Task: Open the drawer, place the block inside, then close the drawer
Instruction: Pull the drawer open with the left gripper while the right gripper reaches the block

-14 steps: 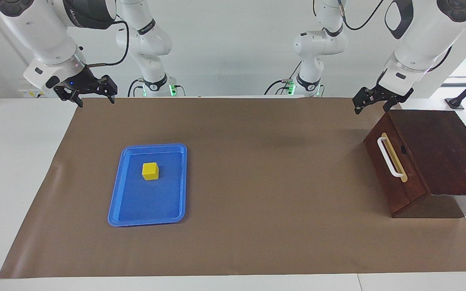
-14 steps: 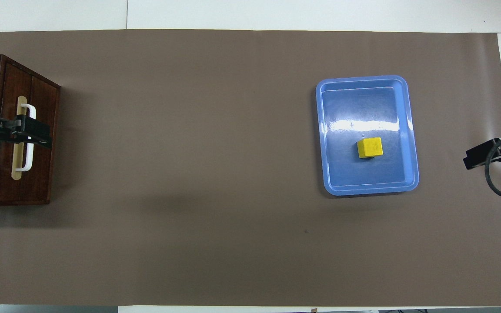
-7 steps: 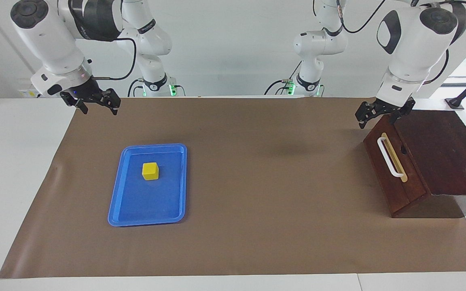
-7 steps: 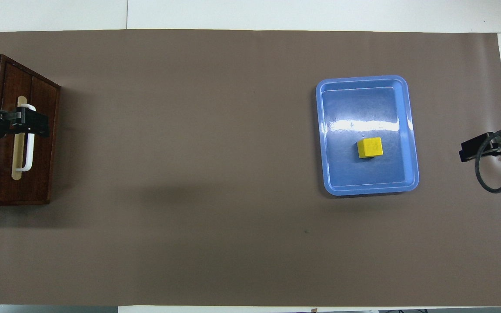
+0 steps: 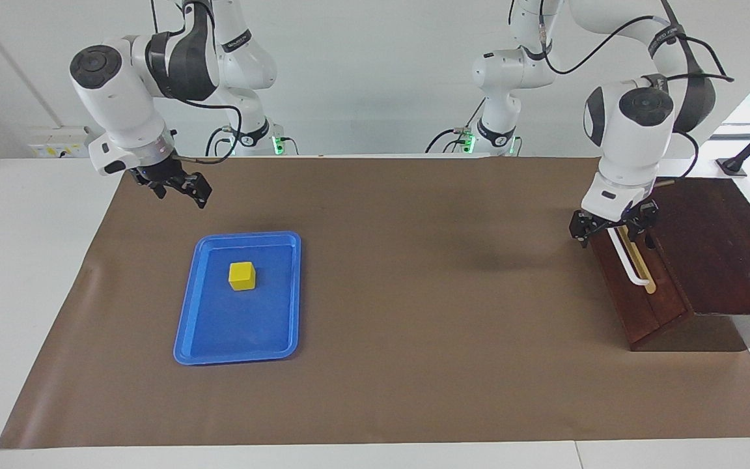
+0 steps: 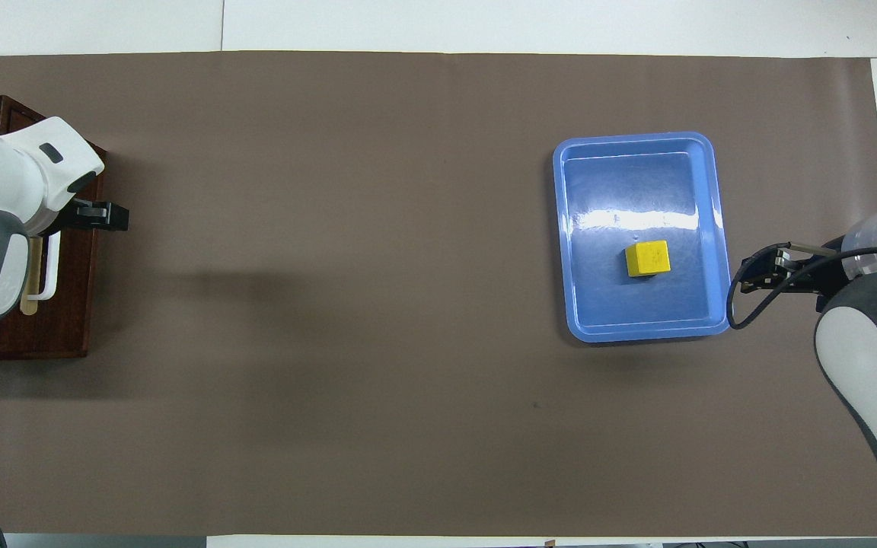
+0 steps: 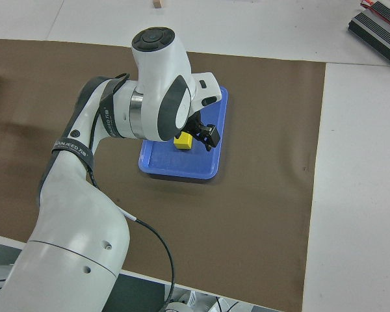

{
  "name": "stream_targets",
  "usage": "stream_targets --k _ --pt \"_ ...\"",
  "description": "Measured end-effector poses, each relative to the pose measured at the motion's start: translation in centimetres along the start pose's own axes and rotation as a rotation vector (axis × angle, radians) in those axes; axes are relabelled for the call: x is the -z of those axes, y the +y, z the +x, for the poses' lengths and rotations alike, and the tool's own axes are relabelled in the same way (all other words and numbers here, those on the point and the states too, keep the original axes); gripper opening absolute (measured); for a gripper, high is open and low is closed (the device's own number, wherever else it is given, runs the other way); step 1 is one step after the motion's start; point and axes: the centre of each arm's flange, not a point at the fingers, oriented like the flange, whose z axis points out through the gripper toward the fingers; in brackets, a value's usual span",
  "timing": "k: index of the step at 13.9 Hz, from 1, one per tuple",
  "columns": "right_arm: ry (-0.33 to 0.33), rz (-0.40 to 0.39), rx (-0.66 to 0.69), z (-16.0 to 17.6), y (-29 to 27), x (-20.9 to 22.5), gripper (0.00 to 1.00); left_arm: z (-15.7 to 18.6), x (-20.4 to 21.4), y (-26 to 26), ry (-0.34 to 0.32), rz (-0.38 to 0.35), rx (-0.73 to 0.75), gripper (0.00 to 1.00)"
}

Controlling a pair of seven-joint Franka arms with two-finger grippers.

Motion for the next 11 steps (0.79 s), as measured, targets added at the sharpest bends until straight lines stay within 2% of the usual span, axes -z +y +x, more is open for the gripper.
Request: stream_targets --k 5,11 --pt "-0.058 0.099 -0.282 2.6 -1.5 -5.2 1.0 0.1 -4.9 -1.2 0.019 0.001 -0.005 1.0" --pt "-0.153 0.28 -0.704 5.1 -2.5 -9.2 1.0 -0.9 -7.1 -1.1 0.016 -0.005 -0.014 1.0"
